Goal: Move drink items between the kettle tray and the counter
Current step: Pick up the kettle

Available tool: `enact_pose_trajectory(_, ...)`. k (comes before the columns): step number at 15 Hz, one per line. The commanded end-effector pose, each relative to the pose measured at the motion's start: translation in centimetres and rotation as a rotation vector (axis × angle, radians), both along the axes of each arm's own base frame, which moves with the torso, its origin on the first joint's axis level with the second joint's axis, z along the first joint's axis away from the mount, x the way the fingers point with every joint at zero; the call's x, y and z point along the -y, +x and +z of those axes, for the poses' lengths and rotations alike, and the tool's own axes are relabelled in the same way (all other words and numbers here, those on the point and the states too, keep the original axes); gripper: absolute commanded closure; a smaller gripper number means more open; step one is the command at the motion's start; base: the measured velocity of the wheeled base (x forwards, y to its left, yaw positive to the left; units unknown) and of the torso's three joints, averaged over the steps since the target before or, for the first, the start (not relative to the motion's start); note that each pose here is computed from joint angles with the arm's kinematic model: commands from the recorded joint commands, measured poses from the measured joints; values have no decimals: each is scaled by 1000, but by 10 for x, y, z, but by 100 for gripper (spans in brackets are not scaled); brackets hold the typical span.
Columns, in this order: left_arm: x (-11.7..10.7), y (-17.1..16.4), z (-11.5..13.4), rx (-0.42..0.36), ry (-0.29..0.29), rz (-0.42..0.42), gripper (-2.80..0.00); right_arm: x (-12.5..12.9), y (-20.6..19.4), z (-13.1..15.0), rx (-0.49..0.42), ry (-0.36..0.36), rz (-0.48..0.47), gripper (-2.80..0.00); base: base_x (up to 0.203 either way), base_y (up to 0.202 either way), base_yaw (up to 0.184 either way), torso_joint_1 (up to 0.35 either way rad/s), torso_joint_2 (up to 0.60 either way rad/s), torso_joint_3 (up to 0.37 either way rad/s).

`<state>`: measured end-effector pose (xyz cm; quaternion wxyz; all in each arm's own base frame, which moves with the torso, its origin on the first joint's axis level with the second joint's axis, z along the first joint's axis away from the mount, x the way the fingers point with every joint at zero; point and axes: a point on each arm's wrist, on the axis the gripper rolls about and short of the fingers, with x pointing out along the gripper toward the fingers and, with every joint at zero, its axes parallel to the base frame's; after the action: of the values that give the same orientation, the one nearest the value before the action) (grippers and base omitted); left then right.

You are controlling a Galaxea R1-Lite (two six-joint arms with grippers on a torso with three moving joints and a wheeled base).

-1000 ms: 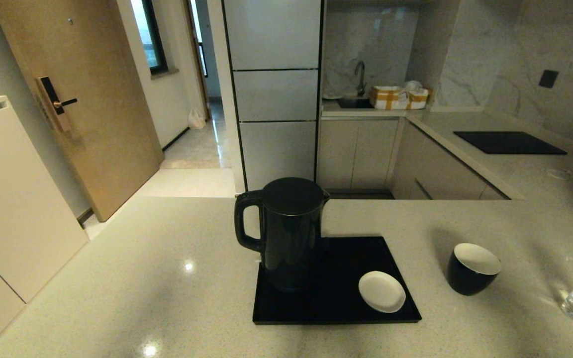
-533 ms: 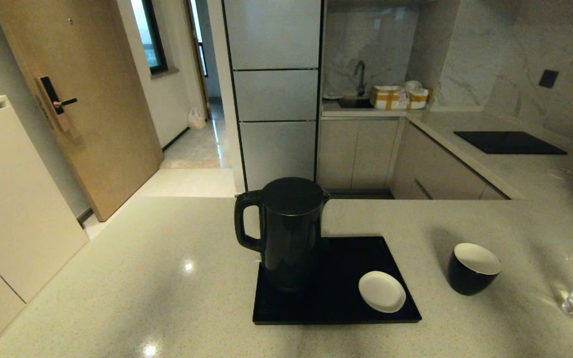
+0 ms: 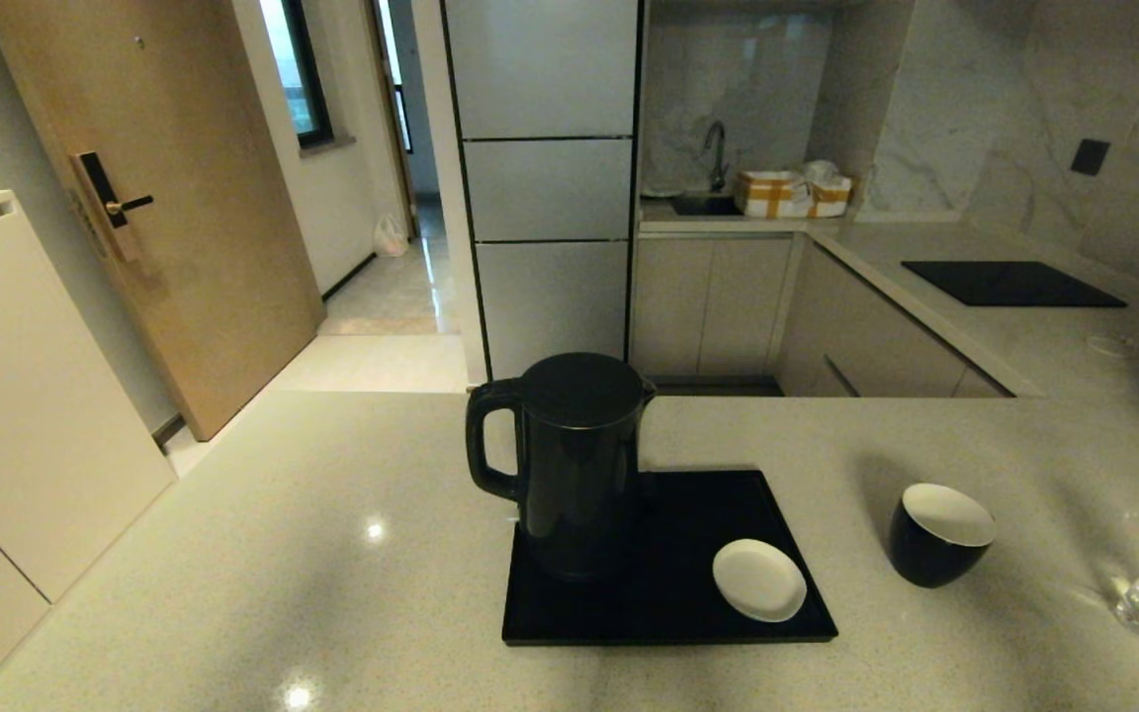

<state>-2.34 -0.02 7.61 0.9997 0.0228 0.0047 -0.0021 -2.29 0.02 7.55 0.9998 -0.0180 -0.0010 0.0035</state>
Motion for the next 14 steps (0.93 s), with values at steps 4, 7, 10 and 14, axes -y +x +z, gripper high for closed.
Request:
enact_pose_trajectory(4,0,-4,60,15,25,-4,0,0,0,0,1,-1,1,0,0,0,0,0,0,0)
enact_pose_trajectory(7,1,36,114,-229,16,-75,0,0,0,0,0,-1,1,0,0,0,0,0,0,0)
enact_pose_trajectory(10,6,90,116,-520,17,-276,0,0,0,0,0,-1,1,0,0,0,0,0,0,0)
enact_pose_trajectory(14,20,173,75,-780,29,-480,0,0,0,0,0,-1,1,0,0,0,0,0,0,0)
